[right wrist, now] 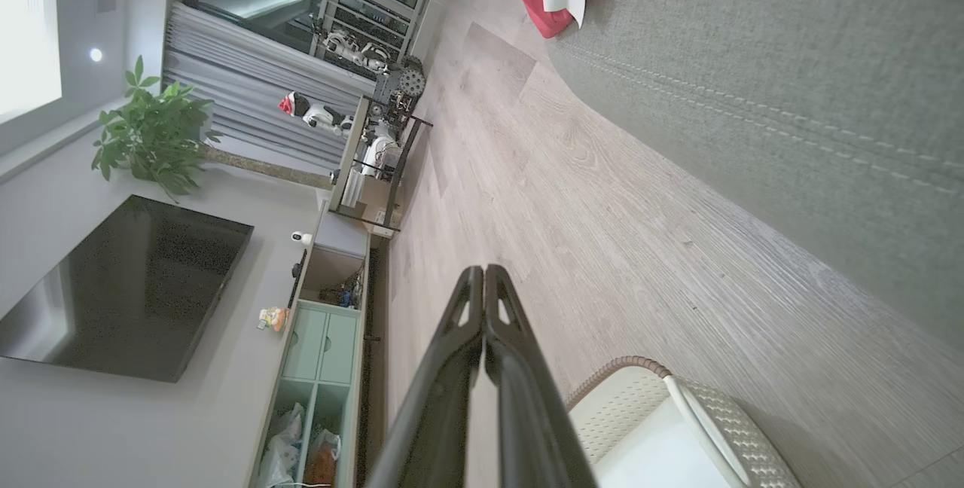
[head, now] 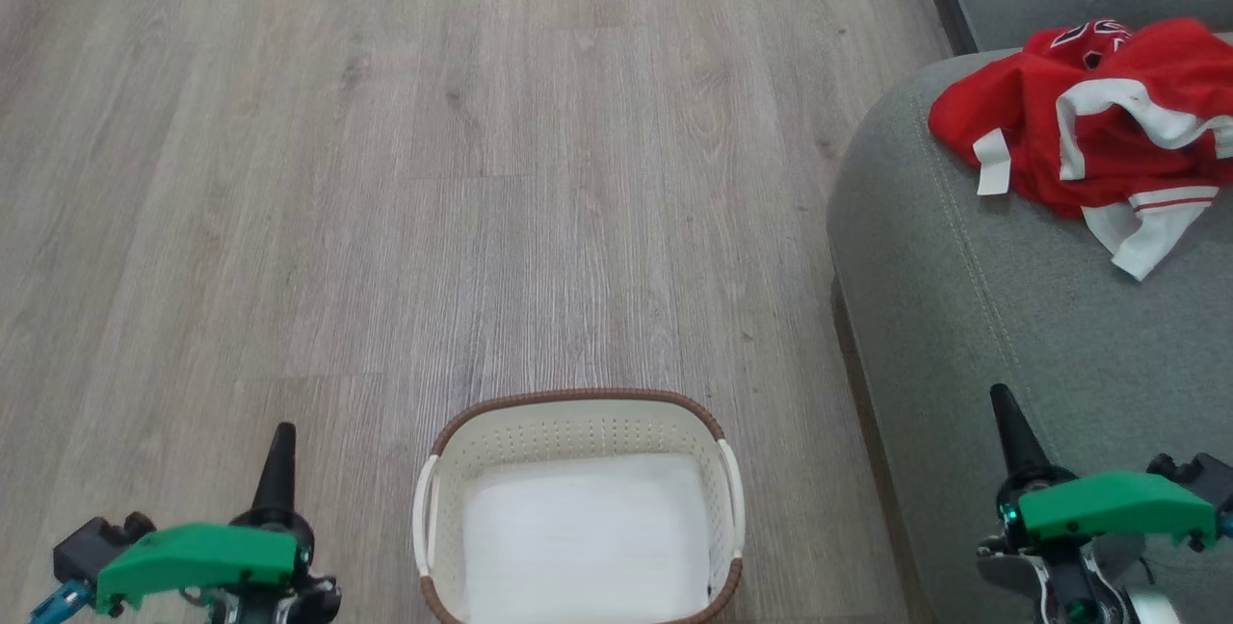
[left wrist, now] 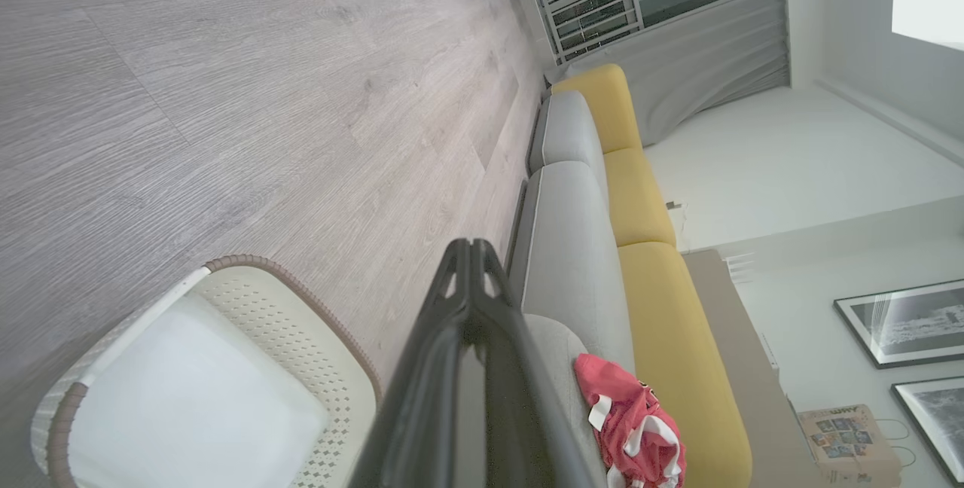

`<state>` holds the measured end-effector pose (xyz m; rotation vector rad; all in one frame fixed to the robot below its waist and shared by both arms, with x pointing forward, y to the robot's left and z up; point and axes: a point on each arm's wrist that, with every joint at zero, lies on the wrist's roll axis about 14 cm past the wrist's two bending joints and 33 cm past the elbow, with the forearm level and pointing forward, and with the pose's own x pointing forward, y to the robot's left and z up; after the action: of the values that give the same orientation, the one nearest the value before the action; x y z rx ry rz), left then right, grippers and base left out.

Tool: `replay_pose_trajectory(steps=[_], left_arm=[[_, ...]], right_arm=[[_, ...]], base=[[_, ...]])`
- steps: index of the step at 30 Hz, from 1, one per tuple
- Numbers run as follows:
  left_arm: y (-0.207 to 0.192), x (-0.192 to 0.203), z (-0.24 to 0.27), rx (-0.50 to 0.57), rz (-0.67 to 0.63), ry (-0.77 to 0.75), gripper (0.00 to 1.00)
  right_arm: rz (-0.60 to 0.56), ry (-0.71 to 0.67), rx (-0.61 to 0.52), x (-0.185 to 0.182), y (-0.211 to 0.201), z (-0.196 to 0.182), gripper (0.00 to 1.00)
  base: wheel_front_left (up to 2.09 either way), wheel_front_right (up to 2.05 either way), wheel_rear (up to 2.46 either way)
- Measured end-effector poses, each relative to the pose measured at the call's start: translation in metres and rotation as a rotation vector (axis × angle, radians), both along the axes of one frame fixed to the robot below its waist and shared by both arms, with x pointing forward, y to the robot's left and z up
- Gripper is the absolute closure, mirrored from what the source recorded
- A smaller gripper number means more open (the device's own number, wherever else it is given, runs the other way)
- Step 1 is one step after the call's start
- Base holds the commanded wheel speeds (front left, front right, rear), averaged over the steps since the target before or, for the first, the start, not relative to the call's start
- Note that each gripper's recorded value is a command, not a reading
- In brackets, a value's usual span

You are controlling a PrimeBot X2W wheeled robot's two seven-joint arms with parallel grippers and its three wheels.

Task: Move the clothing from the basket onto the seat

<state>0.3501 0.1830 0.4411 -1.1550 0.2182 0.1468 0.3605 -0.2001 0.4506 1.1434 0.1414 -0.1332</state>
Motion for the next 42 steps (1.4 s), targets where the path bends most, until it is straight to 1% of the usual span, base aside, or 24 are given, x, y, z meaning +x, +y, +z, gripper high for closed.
replay_pose_trajectory(steps=[25,36,42], left_arm=[[0.002,0.015,0.021,-0.289,0.031,-0.085,1.0],[0.005,0.024,0.035,-0.406,0.043,-0.146,1.0],[0.006,0.025,0.037,-0.412,0.044,-0.151,1.0]], right_arm=[[-0.046,-0.063,0.293,0.009,-0.006,0.016,1.0],[-0.052,-0.092,0.415,0.011,-0.007,0.023,1.0],[-0.054,-0.094,0.421,0.011,-0.008,0.024,1.0]], base=[[0.0,0.0,0.0],[0.0,0.0,0.0],[0.0,0.0,0.0]])
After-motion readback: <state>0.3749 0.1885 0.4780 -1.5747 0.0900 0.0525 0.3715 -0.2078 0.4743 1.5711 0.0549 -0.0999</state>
